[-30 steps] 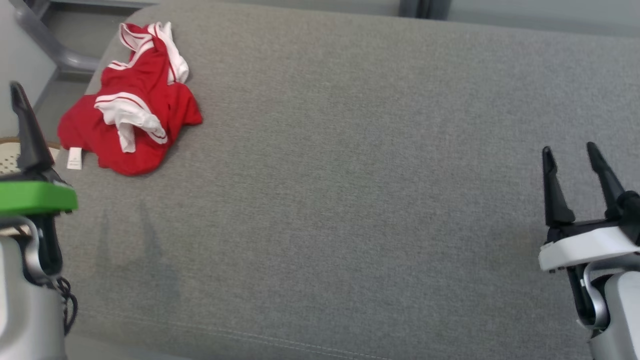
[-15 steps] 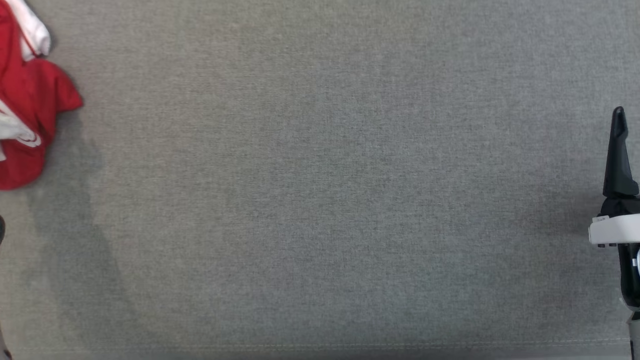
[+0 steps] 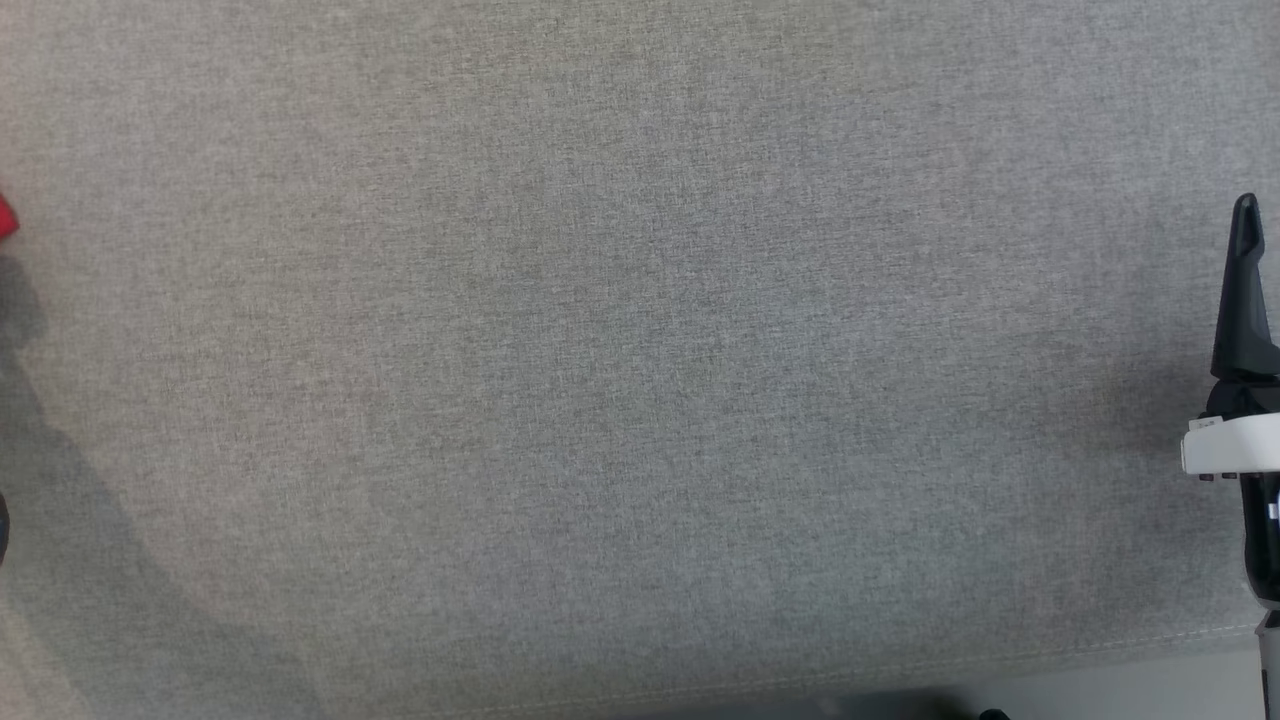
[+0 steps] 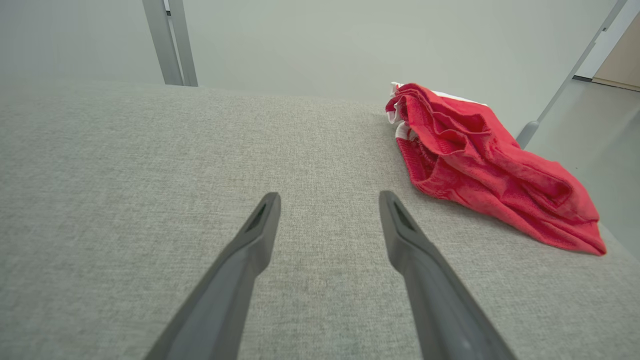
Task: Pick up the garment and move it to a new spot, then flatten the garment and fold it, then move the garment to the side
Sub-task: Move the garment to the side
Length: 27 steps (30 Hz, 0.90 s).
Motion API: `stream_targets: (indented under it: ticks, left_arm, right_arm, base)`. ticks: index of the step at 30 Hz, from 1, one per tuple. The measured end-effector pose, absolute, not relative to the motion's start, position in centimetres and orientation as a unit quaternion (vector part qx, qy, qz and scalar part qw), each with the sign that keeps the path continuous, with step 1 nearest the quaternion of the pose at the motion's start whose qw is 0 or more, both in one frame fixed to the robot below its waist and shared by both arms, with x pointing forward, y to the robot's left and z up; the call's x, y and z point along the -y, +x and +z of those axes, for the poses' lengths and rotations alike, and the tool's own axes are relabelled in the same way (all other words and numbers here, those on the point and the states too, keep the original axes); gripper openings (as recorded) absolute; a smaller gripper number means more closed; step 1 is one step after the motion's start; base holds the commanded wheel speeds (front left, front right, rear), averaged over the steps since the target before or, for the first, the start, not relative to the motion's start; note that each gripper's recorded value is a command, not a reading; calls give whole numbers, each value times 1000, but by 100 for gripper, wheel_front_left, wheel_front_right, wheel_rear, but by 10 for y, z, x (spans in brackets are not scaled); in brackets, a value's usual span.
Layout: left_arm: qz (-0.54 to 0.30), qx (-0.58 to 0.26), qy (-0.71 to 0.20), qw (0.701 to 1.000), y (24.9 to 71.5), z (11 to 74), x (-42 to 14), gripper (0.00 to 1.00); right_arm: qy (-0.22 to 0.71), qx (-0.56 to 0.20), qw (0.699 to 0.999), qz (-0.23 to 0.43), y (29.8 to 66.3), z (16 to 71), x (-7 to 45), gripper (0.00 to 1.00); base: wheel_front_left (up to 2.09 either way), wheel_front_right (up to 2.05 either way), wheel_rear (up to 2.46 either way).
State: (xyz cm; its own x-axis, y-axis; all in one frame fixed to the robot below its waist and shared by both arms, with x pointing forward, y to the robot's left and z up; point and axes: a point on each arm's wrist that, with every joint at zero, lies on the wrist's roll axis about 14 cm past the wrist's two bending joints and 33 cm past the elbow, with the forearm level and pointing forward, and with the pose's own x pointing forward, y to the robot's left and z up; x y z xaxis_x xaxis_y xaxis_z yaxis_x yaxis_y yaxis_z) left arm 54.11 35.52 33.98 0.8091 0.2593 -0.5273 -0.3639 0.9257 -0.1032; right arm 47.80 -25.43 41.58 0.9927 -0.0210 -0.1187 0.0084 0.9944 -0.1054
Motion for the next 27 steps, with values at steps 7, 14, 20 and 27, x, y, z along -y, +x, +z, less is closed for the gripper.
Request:
stream_targets:
  ticks: [7, 14, 20, 27]
  left_arm:
    - [164, -274, -105, 942, 538, 340, -352, 0]
    - [148, -203, -76, 965, 549, 376, -349, 0]
    - [113, -100, -35, 988, 568, 448, -341, 0]
    - [41, 26, 1, 999, 589, 551, -300, 0]
  right_arm:
    - [-54, -53, 997, -7, 476, 425, 254, 100]
    - [-40, -44, 998, -7, 470, 433, 248, 100]
    - [-16, -32, 999, -2, 461, 443, 235, 100]
    - [10, -14, 1000, -11, 444, 459, 232, 100]
  base:
    - [0, 0, 0]
    - [0, 0, 0]
    - [0, 0, 0]
    - [0, 0, 0]
